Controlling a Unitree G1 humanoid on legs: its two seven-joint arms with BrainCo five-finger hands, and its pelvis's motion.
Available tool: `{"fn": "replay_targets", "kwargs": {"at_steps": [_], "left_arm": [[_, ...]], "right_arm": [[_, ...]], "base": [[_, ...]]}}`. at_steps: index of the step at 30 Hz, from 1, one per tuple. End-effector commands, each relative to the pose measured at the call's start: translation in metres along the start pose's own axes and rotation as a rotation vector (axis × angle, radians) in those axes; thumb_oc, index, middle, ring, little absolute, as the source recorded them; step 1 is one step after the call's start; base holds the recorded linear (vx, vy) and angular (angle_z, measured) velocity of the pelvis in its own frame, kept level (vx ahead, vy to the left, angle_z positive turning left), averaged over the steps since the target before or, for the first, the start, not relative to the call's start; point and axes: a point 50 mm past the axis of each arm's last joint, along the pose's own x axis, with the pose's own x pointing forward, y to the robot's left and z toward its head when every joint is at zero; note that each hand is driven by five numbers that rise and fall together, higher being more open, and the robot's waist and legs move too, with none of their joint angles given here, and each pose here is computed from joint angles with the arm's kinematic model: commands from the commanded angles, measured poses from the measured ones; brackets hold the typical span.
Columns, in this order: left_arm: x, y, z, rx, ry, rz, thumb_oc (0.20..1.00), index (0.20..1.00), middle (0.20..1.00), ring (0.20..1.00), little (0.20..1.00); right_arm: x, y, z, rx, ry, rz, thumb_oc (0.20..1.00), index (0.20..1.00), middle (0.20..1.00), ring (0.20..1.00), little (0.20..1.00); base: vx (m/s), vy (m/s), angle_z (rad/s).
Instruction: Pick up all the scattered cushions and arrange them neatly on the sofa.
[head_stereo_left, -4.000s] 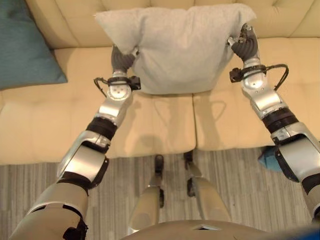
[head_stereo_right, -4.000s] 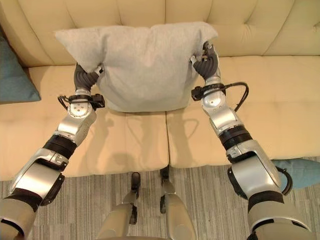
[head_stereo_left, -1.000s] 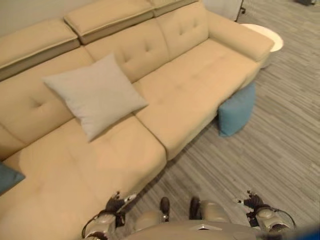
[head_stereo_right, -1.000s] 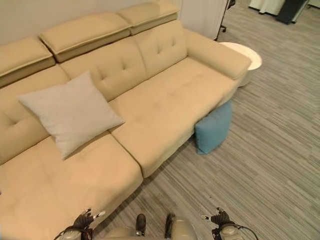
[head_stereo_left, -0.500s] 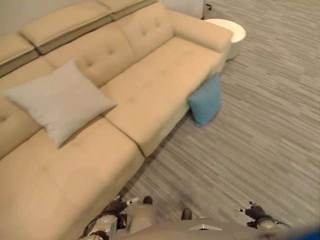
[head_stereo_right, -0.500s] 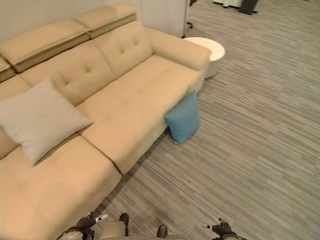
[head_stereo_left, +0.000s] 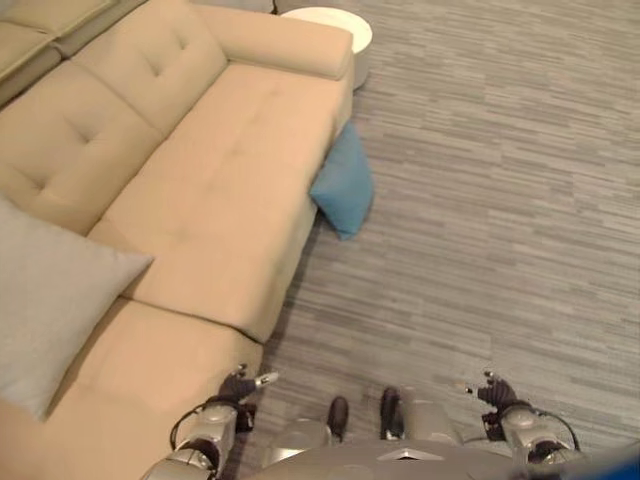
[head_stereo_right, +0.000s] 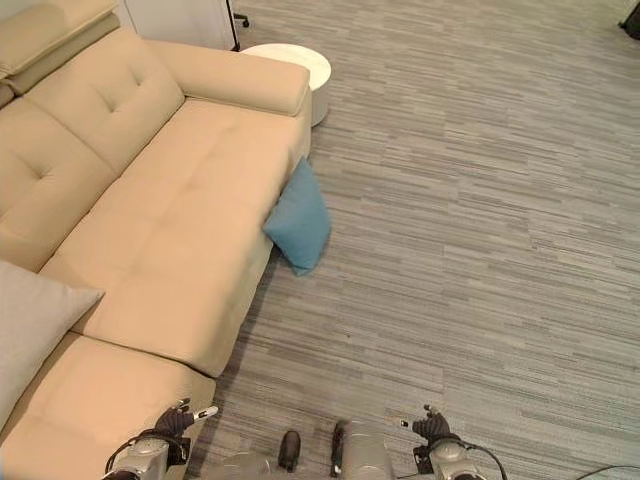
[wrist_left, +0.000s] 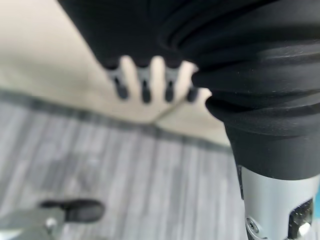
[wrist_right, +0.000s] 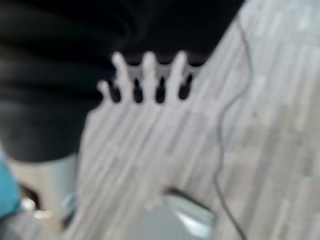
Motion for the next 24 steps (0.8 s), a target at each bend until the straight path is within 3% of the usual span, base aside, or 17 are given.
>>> {"fn": "replay_targets", "kwargs": {"at_steps": [1,9,16,24], "left_arm": [[-0.002,0.003,-0.003,0.022,-0.019,0.013,1.0,1.0,1.0,1.0,1.0],[-0.003,-0.009,-0.007,-0.015,-0.005,-0.023,1.0,1.0,1.0,1.0,1.0],[-0.001,-0.009,0.002,-0.009,-0.027,-0.024,1.0,1.0,1.0,1.0,1.0],[-0.006,-0.004,-0.022,0.004,0.044,-0.011,1.0,1.0,1.0,1.0,1.0]], "right_arm": [[0.002,-0.012,0.006,-0.014,-0.02,-0.041,1.0,1.0,1.0,1.0,1.0],[-0.001,-0.017,-0.012,0.012,0.025,-0.056,1.0,1.0,1.0,1.0,1.0],[0.001,-0.024,-0.003,0.047,0.003,-0.077,1.0,1.0,1.0,1.0,1.0],[0.0,-0.021,-0.003,0.003,-0.003,-0.058,1.0,1.0,1.0,1.0,1.0]], "base": [[0.28,-0.141,-0.16],[0.24,-0.207,0.49],[0.15,-0.147,-0.08],[0.26,-0.009,-0.33]]}}
